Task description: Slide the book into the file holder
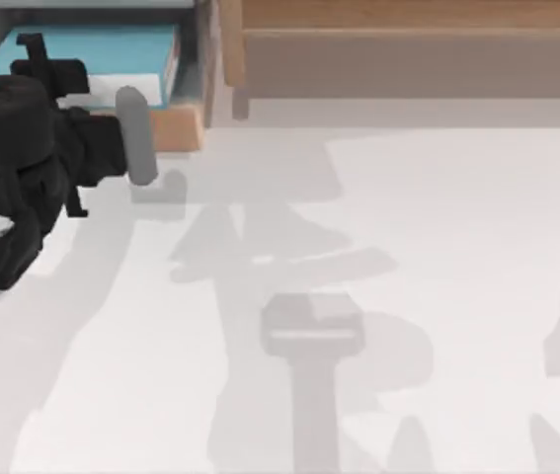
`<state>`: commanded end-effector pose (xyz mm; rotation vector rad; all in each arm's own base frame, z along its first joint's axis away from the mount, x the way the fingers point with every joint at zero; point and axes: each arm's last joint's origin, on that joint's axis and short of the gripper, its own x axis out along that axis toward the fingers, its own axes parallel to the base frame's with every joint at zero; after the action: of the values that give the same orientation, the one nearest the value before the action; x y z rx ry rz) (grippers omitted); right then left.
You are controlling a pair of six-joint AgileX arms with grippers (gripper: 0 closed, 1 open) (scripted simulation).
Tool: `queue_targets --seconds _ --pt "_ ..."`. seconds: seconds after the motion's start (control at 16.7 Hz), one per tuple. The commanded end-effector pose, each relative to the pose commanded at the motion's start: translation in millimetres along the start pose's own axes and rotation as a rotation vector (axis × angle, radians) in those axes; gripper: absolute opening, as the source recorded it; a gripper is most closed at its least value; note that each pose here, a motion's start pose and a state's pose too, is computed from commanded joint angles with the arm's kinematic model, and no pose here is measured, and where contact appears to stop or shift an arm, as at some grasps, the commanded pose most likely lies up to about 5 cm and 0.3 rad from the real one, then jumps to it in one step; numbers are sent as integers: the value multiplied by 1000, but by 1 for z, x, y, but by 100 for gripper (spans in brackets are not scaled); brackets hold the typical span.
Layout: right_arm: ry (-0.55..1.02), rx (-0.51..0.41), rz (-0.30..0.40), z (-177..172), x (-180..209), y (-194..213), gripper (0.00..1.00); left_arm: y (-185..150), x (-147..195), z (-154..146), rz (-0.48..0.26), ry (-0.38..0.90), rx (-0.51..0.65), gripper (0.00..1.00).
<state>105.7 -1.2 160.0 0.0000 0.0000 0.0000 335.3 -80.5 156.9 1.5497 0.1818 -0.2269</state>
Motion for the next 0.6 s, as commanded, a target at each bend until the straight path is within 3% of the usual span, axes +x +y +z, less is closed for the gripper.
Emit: queue_targets --seconds 0.6 --pt "0 0 0 0 0 0 100 1 14 -7 -8 -13 18 0"
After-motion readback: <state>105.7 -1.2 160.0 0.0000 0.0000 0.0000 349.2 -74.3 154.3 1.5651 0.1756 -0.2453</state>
